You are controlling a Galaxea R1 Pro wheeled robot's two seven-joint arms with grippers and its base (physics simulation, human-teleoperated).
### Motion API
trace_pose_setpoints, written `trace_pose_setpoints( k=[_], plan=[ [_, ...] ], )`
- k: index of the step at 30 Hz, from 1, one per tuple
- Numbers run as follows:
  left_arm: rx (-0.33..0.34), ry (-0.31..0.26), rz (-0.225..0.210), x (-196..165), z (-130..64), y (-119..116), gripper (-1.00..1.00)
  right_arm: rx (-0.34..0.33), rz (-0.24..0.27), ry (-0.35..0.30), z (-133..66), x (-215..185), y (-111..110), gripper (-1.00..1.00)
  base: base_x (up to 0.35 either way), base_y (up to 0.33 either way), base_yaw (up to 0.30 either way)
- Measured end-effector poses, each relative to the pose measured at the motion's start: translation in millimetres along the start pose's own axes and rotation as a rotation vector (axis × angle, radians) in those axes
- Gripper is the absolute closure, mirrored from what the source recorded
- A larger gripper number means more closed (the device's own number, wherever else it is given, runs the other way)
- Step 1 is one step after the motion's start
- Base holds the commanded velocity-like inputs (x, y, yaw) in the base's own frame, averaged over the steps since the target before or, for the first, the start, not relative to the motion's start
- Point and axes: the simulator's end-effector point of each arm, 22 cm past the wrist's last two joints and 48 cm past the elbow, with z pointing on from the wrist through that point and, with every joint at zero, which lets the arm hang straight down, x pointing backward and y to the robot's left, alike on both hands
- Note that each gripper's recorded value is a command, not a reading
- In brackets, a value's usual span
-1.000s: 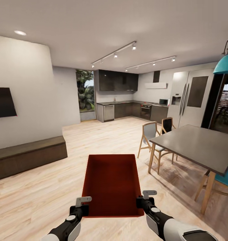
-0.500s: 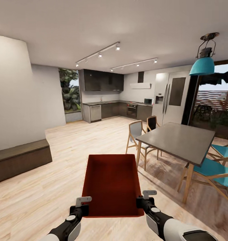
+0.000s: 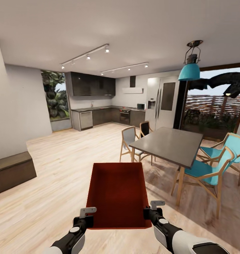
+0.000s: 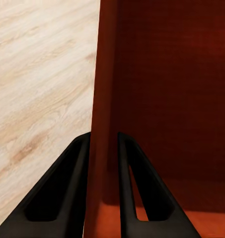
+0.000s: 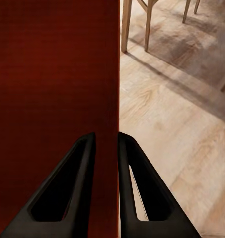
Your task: Move the two storage containers from the living room to the garage. In the garage, place one container on the floor and stack the other container on top of it (either order is fine).
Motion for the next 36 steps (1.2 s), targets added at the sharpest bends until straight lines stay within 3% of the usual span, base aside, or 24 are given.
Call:
trace_pose_setpoints(
  k=[36],
  plan=[
    [0.0, 0.0, -0.001, 0.1, 0.0, 0.0, 1.0, 0.0, 0.0, 0.0, 0.0, 0.0, -0.1, 1.0, 0.0, 0.0, -0.278]
  ],
)
